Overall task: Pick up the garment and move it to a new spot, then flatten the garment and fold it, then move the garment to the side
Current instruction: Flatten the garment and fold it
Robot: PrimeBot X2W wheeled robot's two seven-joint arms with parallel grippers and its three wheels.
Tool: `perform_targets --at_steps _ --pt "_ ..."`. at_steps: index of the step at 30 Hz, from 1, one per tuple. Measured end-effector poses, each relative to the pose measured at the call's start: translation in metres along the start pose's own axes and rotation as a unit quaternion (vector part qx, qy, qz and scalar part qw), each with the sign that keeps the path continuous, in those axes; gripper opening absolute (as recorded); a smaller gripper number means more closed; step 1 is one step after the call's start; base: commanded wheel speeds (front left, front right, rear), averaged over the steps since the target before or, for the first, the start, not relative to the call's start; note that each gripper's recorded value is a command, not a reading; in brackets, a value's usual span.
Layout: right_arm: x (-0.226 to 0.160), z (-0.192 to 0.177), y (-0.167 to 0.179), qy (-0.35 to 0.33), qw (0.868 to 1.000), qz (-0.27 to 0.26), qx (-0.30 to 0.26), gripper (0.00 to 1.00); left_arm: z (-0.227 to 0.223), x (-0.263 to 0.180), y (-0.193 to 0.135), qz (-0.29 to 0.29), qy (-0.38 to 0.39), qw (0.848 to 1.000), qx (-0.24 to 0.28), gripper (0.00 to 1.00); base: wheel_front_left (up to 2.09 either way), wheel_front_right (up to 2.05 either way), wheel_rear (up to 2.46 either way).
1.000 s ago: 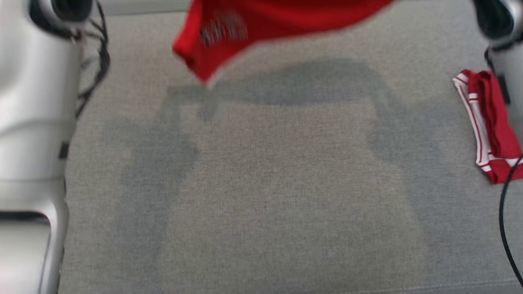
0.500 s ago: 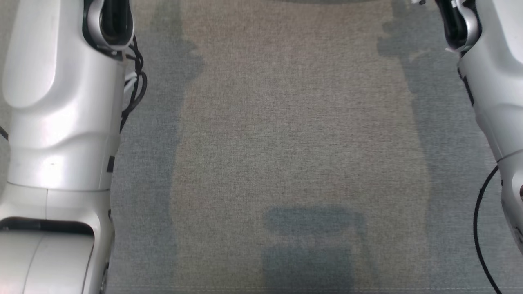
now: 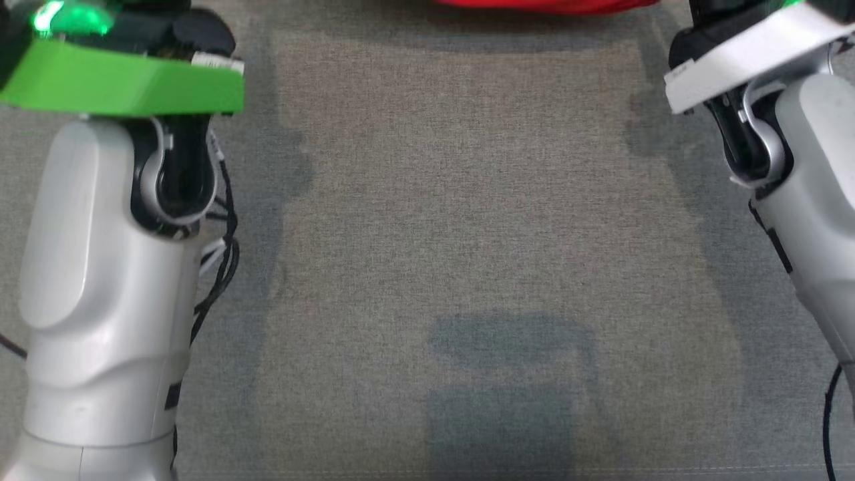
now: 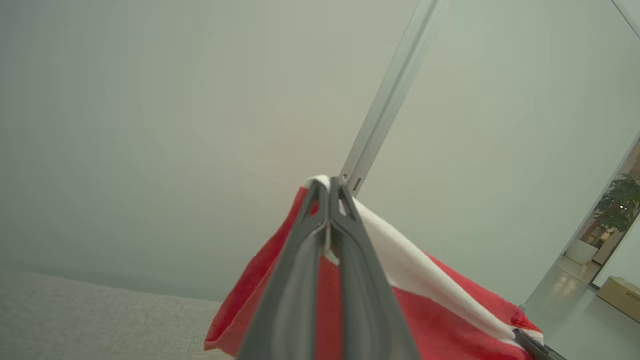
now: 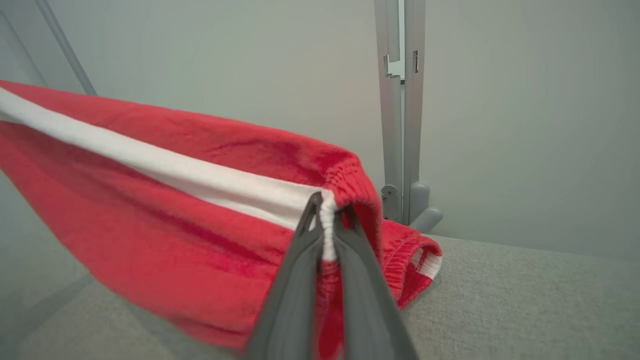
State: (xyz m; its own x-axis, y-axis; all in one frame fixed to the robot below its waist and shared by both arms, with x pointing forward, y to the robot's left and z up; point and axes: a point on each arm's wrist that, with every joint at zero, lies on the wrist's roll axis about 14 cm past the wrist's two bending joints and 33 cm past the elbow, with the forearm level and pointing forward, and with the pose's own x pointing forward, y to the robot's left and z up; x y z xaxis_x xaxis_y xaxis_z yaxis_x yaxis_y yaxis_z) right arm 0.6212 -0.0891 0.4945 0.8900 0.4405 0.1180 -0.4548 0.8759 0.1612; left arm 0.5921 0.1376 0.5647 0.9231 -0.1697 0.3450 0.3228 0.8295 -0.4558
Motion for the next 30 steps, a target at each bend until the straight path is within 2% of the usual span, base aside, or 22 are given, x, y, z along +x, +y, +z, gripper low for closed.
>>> perform_targets --at_steps 7,12,19,30 --pt "-0.049 -0.006 0.016 0.010 1.000 0.010 0.016 0.00 0.003 -0.057 0.013 0.032 0.012 0.999 -0.005 0.00 0.00 0.00 0.00" --pt "-0.088 -0.009 0.027 0.014 1.000 -0.005 0.027 0.00 0.007 -0.104 0.016 0.072 0.018 0.997 -0.018 0.00 0.00 0.00 0.00" --pt "-0.133 -0.008 0.049 0.010 0.997 -0.036 0.064 0.00 0.013 -0.154 0.005 0.102 0.030 0.994 -0.016 0.00 0.00 0.00 0.00" --pt "-0.201 -0.001 0.086 0.020 0.994 -0.057 0.088 0.00 0.037 -0.214 -0.023 0.116 0.028 0.993 -0.017 0.00 0.00 0.00 0.00"
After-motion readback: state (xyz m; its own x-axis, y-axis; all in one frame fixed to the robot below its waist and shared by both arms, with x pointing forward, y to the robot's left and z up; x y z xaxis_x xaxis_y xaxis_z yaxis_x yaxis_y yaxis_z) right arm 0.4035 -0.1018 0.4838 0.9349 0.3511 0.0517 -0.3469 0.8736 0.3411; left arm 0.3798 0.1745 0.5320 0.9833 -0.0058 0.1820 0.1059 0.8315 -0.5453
